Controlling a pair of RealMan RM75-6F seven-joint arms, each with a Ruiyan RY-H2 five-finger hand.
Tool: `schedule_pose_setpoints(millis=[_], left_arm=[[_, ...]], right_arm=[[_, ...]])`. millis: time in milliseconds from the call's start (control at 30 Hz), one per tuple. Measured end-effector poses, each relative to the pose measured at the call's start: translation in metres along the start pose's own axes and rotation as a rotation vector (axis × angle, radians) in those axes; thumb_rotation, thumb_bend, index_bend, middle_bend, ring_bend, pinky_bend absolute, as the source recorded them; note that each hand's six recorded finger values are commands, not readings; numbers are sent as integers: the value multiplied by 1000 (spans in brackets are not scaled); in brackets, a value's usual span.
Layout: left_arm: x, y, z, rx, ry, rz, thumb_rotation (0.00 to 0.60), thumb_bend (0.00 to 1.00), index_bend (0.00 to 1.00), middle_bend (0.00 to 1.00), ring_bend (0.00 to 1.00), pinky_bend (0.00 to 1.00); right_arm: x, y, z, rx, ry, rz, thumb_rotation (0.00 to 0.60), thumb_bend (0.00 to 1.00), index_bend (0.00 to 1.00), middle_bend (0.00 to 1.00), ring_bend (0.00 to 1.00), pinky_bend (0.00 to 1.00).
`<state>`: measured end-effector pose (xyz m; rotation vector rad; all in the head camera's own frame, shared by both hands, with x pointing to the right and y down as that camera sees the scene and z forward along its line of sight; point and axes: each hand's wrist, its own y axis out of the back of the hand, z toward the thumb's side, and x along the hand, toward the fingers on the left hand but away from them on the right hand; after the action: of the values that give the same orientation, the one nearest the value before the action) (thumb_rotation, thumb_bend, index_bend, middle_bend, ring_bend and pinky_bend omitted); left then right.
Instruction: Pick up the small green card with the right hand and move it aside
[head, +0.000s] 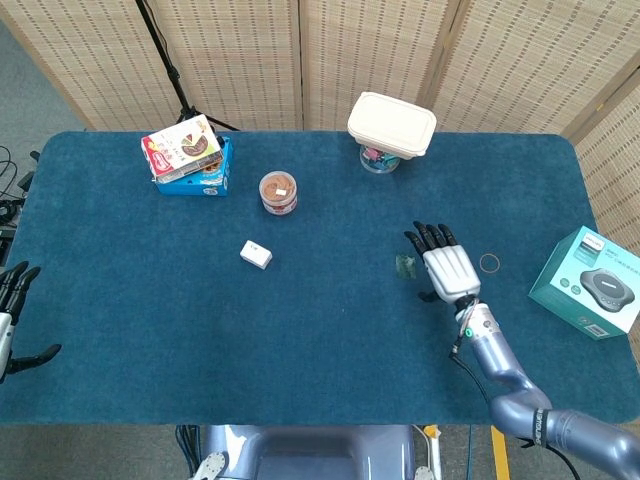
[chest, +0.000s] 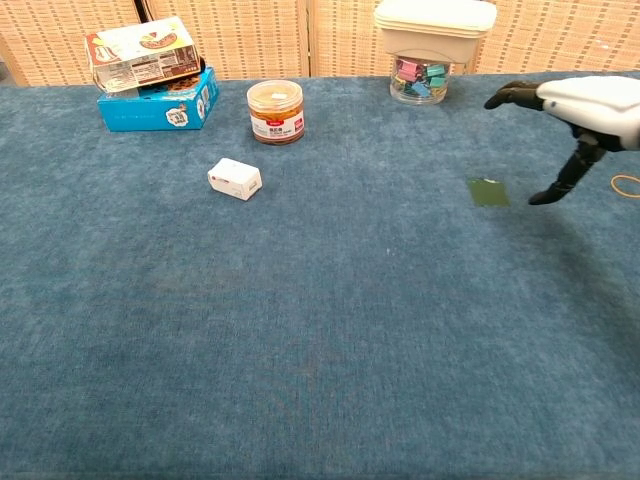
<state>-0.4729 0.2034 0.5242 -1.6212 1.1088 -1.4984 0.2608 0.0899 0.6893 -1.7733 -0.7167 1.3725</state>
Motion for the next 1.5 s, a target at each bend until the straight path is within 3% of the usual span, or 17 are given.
schedule_pose_setpoints(millis=[267, 600, 1500], left_arm=[[2, -1, 1, 1, 2, -9, 600, 0, 0, 0, 0, 0], [5, -3, 1, 6, 9, -16, 600, 0, 0, 0, 0, 0], [6, -6, 2, 10, 17, -25, 600, 0, 0, 0, 0, 0]], right_arm=[[-27, -12, 4, 39, -19, 36, 600, 0, 94, 0, 0, 0], [-37, -24, 17, 22, -17, 60, 600, 0, 95, 0, 0, 0], [-52, -24, 25, 49, -16, 34, 600, 0, 100, 0, 0, 0]])
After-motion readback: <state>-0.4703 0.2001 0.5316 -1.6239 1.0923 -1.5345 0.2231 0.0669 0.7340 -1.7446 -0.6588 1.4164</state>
